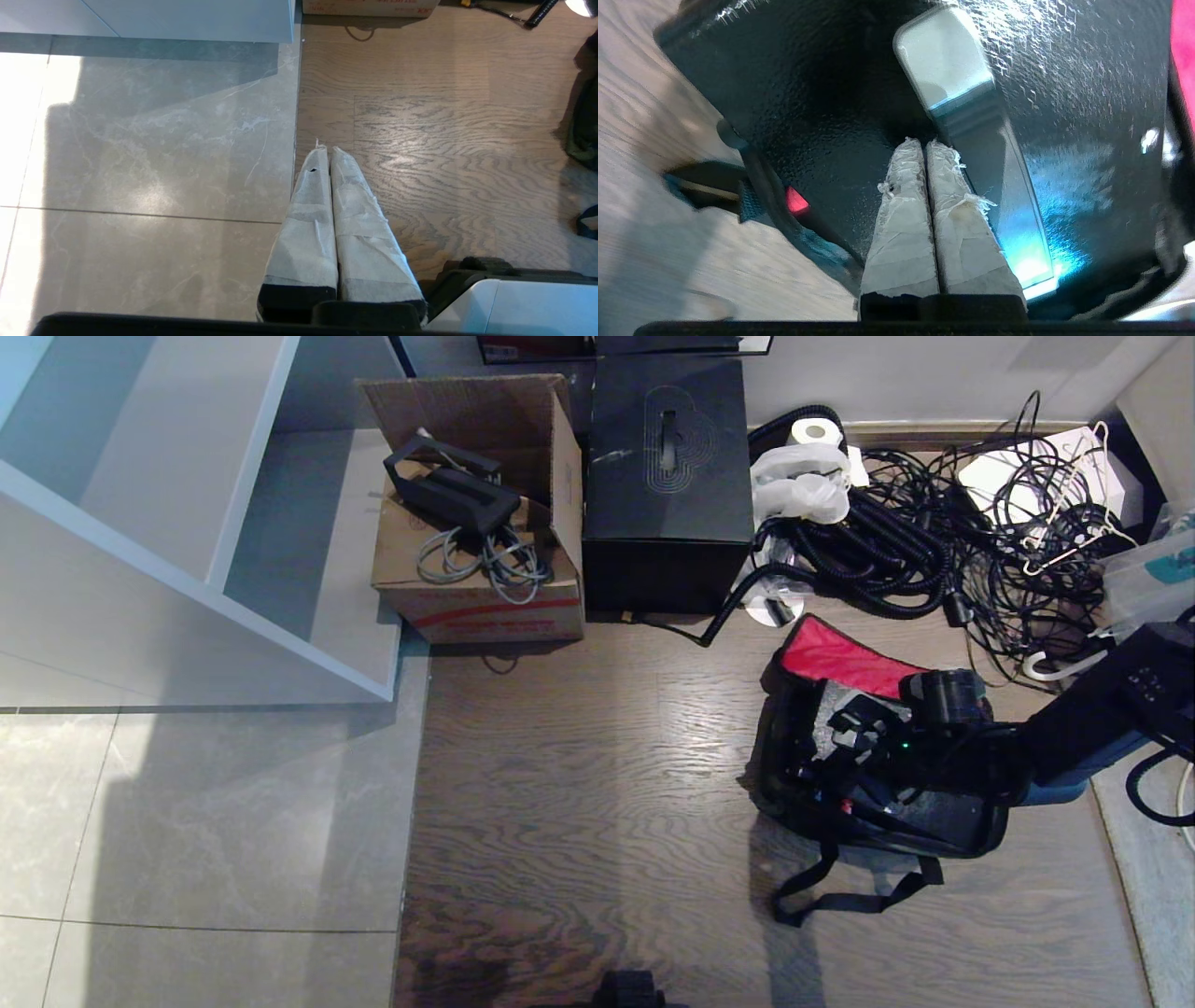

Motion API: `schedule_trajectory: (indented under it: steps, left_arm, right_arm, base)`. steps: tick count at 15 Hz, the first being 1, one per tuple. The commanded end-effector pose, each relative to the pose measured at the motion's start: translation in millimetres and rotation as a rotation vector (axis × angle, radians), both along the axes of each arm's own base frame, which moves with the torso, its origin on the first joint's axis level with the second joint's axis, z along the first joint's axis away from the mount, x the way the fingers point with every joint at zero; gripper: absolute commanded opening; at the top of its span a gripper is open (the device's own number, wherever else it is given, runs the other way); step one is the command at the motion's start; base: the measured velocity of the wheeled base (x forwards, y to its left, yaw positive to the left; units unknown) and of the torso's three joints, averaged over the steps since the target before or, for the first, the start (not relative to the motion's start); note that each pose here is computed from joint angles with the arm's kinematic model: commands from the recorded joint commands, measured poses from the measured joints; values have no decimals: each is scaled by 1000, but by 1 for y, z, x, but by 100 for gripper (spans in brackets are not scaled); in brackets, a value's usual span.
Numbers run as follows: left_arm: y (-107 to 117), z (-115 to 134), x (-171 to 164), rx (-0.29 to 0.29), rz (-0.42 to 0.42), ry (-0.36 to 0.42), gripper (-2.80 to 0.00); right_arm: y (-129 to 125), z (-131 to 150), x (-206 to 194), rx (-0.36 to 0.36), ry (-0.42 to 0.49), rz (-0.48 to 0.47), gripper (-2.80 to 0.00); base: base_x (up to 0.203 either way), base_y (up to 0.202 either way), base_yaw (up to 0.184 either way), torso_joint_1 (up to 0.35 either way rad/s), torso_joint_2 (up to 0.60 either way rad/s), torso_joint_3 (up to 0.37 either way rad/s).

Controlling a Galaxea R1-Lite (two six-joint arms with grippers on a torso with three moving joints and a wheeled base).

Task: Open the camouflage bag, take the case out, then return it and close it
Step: Close the top of the storage box

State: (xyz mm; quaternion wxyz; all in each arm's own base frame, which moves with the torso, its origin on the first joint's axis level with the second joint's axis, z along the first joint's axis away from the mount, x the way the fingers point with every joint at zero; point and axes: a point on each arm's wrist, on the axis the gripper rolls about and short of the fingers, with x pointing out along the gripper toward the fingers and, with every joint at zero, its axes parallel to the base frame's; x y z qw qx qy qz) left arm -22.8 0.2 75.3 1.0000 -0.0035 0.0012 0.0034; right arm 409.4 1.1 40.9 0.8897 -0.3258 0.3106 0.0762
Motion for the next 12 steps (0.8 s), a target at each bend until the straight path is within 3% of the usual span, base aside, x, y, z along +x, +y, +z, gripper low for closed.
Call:
schedule_trajectory:
  steps: [1,3,5,8,9,12]
  left_arm:
    - [0,0,0,-1,1,1,-280]
    - [0,0,0,-1,1,1,-280]
    - [0,0,0,-1,1,1,-280]
    - [0,0,0,-1,1,1,-280]
    - [0,0,0,-1,1,1,-280]
    - [0,0,0,-1,1,1,-280]
  right_arm:
    - [12,14,-2,98,-30,-27,-280]
    - [27,31,-5,226,-44,-32,-280]
    - [32,42,-13,307,5,31,-280]
    - [55,36,-10,456,54,-8,-280]
    - [61,28,-6,489,73,-34,-280]
    - [67,-3,10,492,108,-113,-280]
  base:
    - [0,0,0,0,0,0]
    - [0,0,0,0,0,0]
    - [0,0,0,0,0,0]
    - [0,0,0,0,0,0]
    - [0,0,0,0,0,0]
    - [0,0,0,0,0,0]
